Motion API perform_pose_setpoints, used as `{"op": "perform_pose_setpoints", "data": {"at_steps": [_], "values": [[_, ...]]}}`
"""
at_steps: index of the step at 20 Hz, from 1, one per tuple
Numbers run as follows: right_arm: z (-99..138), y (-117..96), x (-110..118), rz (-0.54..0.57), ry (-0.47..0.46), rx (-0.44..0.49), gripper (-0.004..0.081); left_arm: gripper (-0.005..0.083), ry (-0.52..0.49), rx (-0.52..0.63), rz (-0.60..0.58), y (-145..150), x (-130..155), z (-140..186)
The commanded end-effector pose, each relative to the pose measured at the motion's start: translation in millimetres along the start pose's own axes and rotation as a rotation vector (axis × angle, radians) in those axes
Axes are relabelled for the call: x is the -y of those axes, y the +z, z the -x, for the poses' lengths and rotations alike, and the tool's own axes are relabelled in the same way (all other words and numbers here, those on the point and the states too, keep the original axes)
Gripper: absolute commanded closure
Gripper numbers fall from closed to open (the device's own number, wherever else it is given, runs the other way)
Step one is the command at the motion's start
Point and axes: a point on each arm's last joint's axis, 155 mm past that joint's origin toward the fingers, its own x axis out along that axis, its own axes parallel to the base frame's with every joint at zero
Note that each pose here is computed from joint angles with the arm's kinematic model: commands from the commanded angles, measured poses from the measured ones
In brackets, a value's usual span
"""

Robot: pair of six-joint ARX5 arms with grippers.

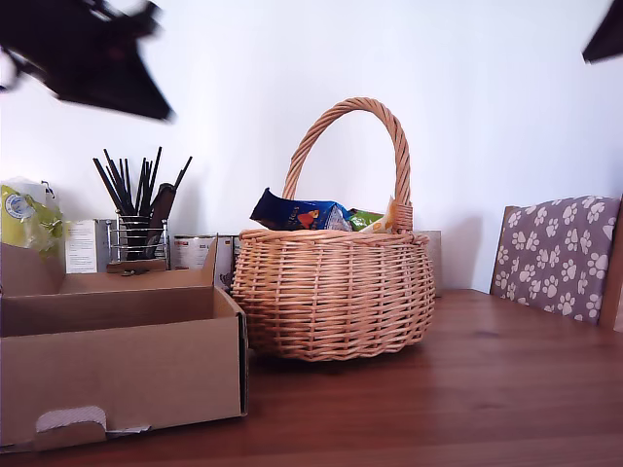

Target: Move the bags of Easter eggs from the cardboard box on the left into the woven basket on the right side.

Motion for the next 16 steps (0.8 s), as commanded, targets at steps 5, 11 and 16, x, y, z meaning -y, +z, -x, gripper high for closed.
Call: {"op": "perform_pose_setpoints", "data": {"at_steps": [5,11,16], "values": [[-0.4,-15.7,-7.8,0.006,0.048,0.05,0.0783,0.0795,0.18,0.073,0.072,-32.5,-43.5,47.8],[22.0,-7.9,-15.3,0.025,0.051,0.122,0.0783,0.0795,0.257,0.157,0.113,-34.8,-47.9,87.1],[52.2,1.7,-26.8,0.036,0.079,0.167,0.0783,0.0795,0.259,0.184,0.121,-32.2,-40.9,113.2]]}}
